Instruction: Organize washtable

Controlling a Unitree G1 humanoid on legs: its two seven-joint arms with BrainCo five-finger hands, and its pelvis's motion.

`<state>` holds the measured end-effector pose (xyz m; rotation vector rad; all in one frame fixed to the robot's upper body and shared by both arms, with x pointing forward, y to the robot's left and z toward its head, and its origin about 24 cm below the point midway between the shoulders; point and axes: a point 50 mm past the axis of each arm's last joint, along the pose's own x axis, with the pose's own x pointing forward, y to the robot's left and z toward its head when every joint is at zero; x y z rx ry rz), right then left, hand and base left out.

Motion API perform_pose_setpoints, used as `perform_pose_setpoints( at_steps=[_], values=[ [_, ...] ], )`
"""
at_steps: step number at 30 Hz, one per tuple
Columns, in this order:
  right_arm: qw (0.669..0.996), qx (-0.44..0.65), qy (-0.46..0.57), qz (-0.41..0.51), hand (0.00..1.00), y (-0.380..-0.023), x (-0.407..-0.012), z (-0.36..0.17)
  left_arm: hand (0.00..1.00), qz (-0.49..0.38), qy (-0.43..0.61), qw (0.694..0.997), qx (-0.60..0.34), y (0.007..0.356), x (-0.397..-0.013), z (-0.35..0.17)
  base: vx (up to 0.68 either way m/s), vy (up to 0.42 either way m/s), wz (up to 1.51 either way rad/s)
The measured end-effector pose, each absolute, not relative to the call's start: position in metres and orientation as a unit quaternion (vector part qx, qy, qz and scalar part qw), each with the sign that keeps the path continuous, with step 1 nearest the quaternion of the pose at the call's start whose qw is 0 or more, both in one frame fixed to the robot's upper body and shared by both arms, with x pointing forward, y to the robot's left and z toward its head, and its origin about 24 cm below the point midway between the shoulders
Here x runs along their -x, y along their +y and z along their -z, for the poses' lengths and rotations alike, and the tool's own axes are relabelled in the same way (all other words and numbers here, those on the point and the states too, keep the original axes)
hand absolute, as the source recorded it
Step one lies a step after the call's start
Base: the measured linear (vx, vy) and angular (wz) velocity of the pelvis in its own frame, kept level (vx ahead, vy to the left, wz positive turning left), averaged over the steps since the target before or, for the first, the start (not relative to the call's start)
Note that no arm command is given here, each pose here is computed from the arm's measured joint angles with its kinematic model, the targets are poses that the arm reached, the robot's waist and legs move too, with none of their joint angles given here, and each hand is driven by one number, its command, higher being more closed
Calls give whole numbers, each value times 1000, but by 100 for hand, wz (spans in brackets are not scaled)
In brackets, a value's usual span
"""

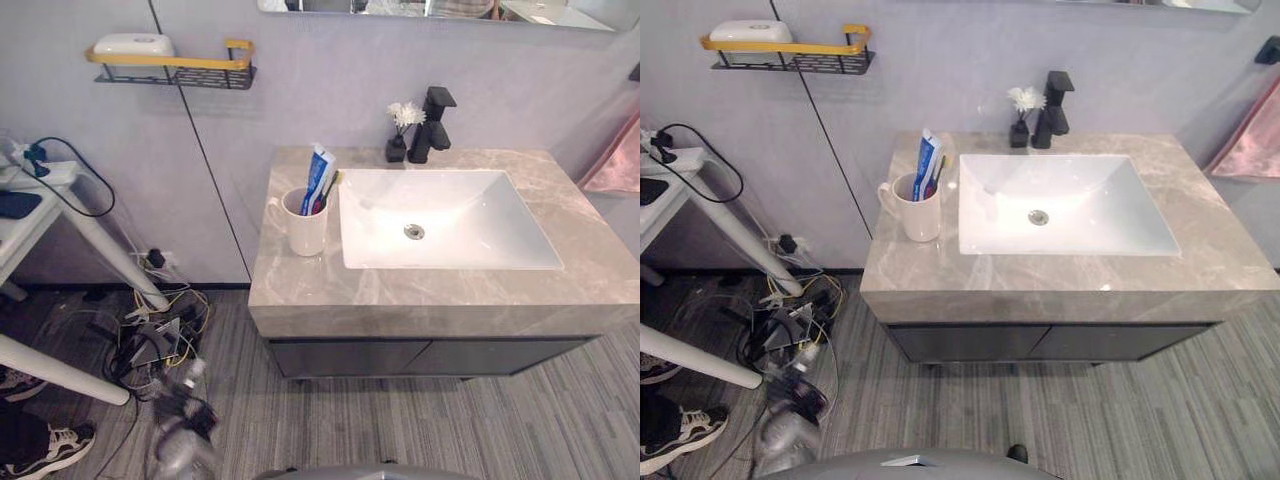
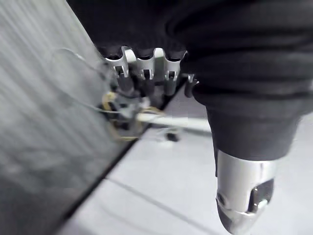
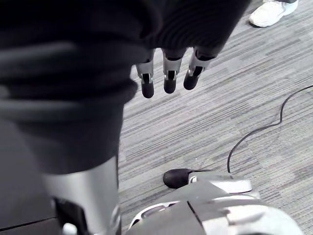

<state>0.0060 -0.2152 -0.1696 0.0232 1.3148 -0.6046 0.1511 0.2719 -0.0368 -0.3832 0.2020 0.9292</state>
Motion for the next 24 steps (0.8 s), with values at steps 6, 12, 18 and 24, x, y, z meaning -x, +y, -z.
perform_pose_setpoints(
  at_steps=[6,12,18,24],
  values=[
    [745,-40,605,278,0,-210,1,171,0,-397,-209,865,224,270,-175,-83,-46,5,4],
    [752,-36,603,262,0,-207,2,172,0,-163,-292,897,287,185,-195,-137,-13,2,2],
    [756,-35,599,260,0,-210,1,171,0,27,-269,908,320,120,-198,-143,16,-6,-1],
    [760,-28,598,252,0,-210,-3,171,100,74,-252,918,298,109,-208,-138,21,-5,0]
  ],
)
